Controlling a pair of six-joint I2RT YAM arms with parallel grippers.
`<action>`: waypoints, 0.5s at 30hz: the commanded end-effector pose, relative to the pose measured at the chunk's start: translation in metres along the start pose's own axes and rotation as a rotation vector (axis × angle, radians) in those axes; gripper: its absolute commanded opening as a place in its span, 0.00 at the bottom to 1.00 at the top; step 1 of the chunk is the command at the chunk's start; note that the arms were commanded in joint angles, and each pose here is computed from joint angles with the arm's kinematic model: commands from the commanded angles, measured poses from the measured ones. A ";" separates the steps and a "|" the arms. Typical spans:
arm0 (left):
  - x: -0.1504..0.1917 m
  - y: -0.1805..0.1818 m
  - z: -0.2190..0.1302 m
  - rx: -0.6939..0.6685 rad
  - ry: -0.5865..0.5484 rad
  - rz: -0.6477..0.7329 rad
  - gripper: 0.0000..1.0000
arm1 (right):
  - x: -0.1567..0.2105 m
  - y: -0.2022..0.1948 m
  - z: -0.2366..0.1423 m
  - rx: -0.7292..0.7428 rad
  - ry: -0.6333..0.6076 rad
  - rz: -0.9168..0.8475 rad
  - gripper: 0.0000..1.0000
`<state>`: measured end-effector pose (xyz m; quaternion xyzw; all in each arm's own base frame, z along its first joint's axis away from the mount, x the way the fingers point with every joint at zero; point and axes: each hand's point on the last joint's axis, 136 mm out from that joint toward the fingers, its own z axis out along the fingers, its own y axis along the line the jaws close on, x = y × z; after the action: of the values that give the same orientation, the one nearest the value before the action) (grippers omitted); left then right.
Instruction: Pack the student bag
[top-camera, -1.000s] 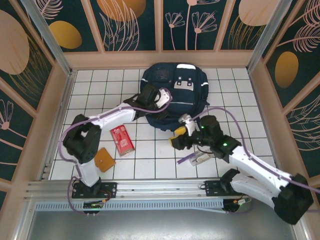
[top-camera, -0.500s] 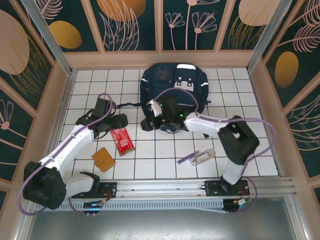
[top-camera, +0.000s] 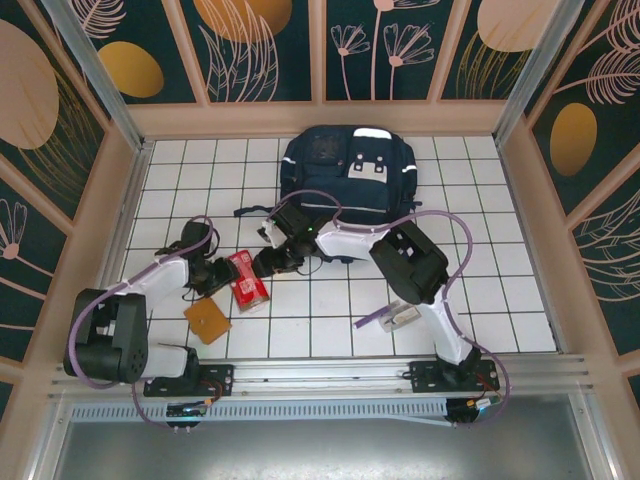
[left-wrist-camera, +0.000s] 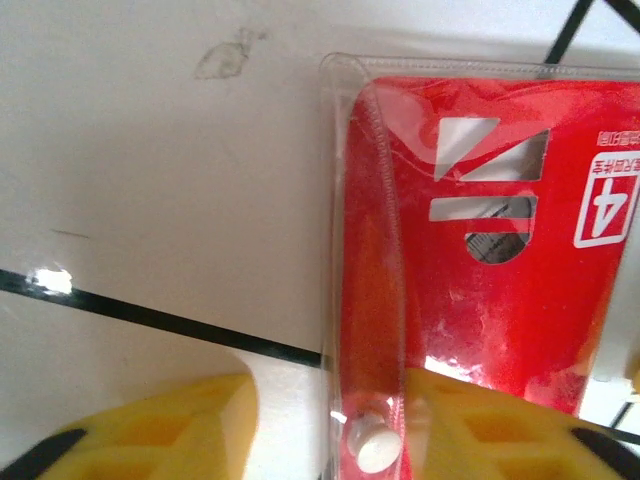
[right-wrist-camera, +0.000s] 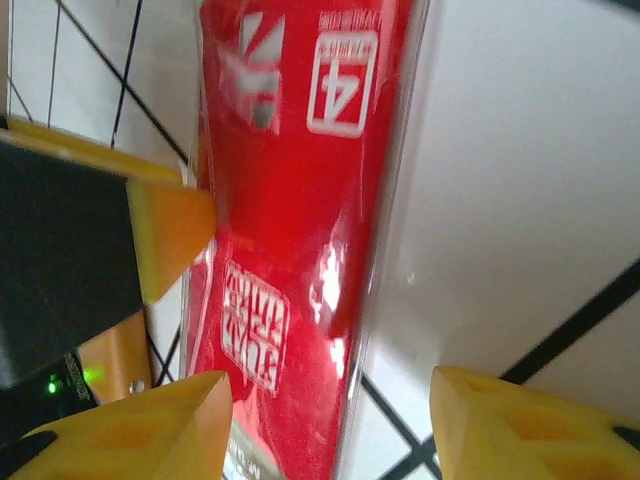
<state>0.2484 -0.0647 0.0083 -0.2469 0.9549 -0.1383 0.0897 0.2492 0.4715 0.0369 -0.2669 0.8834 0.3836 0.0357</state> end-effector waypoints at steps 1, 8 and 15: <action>0.005 -0.014 0.027 0.087 0.048 0.010 0.34 | 0.016 -0.012 0.010 0.021 0.074 0.065 0.55; 0.017 -0.024 0.042 0.161 0.137 0.043 0.15 | 0.023 0.001 0.016 -0.081 0.133 0.090 0.55; 0.017 -0.047 0.026 0.266 0.152 0.130 0.00 | 0.016 0.008 0.008 -0.165 0.125 0.109 0.56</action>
<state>0.2726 -0.0926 0.0109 -0.2033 0.9488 -0.2267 0.0839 0.2497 0.4718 0.0420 -0.2494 0.8711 0.4229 -0.0129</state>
